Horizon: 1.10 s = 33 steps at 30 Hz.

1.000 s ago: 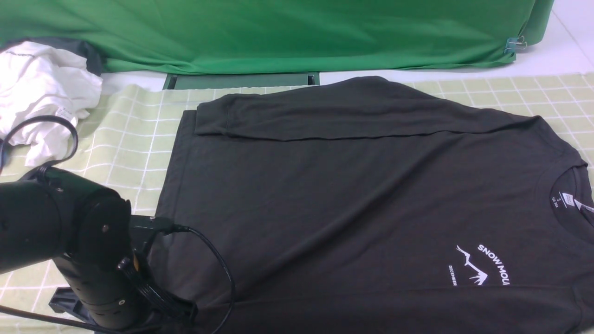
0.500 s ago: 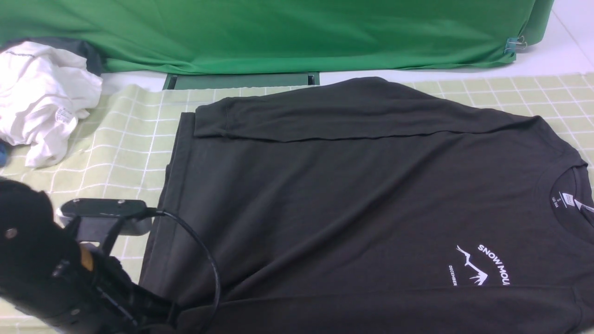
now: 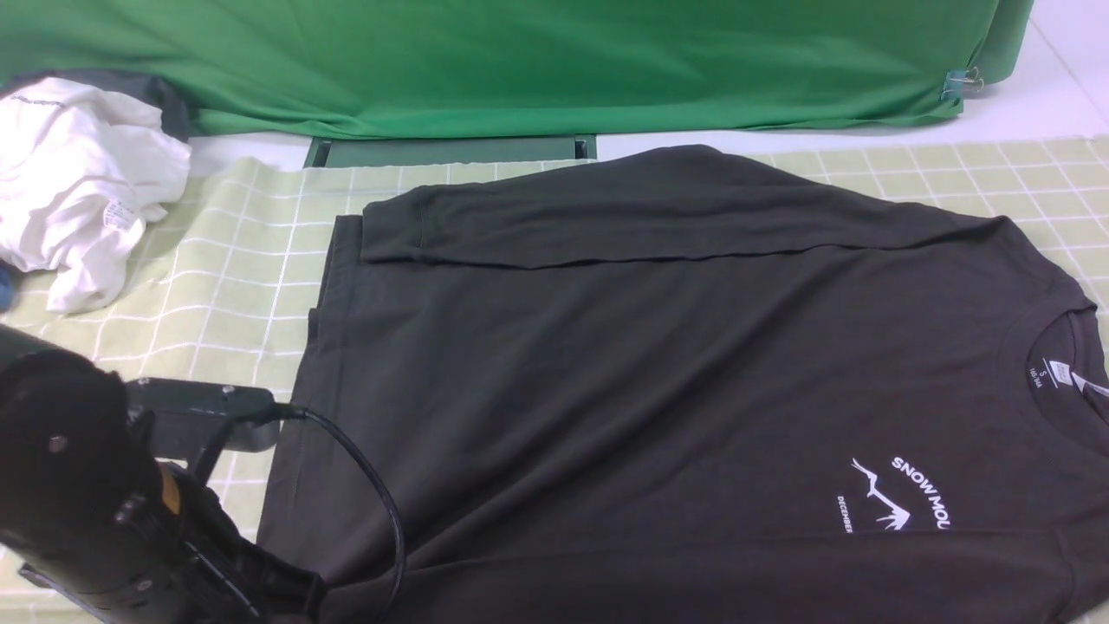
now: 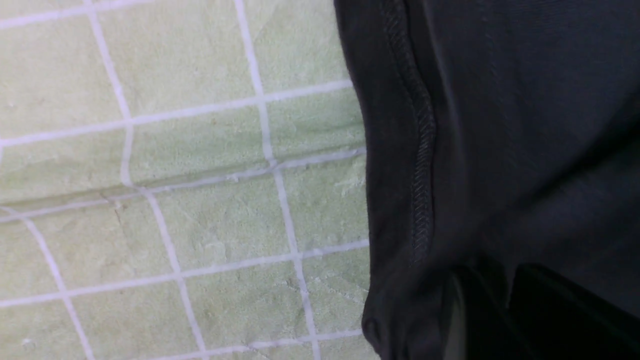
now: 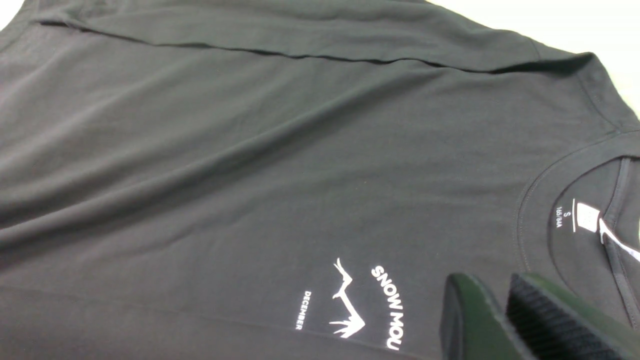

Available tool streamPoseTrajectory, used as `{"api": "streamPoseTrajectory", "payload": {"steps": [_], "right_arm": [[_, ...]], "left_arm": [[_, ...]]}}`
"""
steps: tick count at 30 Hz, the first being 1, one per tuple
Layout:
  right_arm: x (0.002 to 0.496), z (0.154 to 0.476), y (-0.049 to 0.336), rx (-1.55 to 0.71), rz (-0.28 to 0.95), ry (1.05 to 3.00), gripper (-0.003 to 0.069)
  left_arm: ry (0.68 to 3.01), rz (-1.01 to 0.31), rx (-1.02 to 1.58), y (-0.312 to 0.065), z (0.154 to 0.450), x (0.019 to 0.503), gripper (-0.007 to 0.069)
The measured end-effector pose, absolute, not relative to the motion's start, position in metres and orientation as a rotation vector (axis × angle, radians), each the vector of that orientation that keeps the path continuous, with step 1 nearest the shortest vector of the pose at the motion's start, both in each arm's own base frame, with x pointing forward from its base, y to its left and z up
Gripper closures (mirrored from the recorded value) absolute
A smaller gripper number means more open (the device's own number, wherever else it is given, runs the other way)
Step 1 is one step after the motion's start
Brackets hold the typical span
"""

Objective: Fold a long-sleeved shirt over a green coffee tablecloth.
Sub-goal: 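Grasp the left edge of the dark T-shirt lying flat on the table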

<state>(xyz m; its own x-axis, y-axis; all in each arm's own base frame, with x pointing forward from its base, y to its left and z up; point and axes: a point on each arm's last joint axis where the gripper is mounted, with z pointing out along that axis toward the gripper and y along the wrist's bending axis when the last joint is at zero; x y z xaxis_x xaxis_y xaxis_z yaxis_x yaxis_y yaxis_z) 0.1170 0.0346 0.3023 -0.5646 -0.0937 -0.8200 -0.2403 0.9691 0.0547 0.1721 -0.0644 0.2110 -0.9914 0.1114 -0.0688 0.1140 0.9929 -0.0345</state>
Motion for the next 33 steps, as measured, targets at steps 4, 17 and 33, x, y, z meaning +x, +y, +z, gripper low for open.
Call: {"api": "streamPoseTrajectory", "payload": {"steps": [4, 17, 33], "right_arm": [[0.117, 0.302, 0.035, -0.229, 0.207, 2.173, 0.0536], [0.117, 0.302, 0.036, -0.223, 0.221, 2.175, 0.0519], [0.117, 0.302, 0.036, -0.222, 0.222, 2.175, 0.0505]], "left_arm": [[3.127, -0.044, 0.169, -0.065, 0.195, 0.171, 0.0314], [3.016, -0.082, 0.164, -0.067, 0.183, 0.179, 0.018], [2.993, -0.059, 0.227, -0.066, 0.183, 0.181, 0.0606]]}}
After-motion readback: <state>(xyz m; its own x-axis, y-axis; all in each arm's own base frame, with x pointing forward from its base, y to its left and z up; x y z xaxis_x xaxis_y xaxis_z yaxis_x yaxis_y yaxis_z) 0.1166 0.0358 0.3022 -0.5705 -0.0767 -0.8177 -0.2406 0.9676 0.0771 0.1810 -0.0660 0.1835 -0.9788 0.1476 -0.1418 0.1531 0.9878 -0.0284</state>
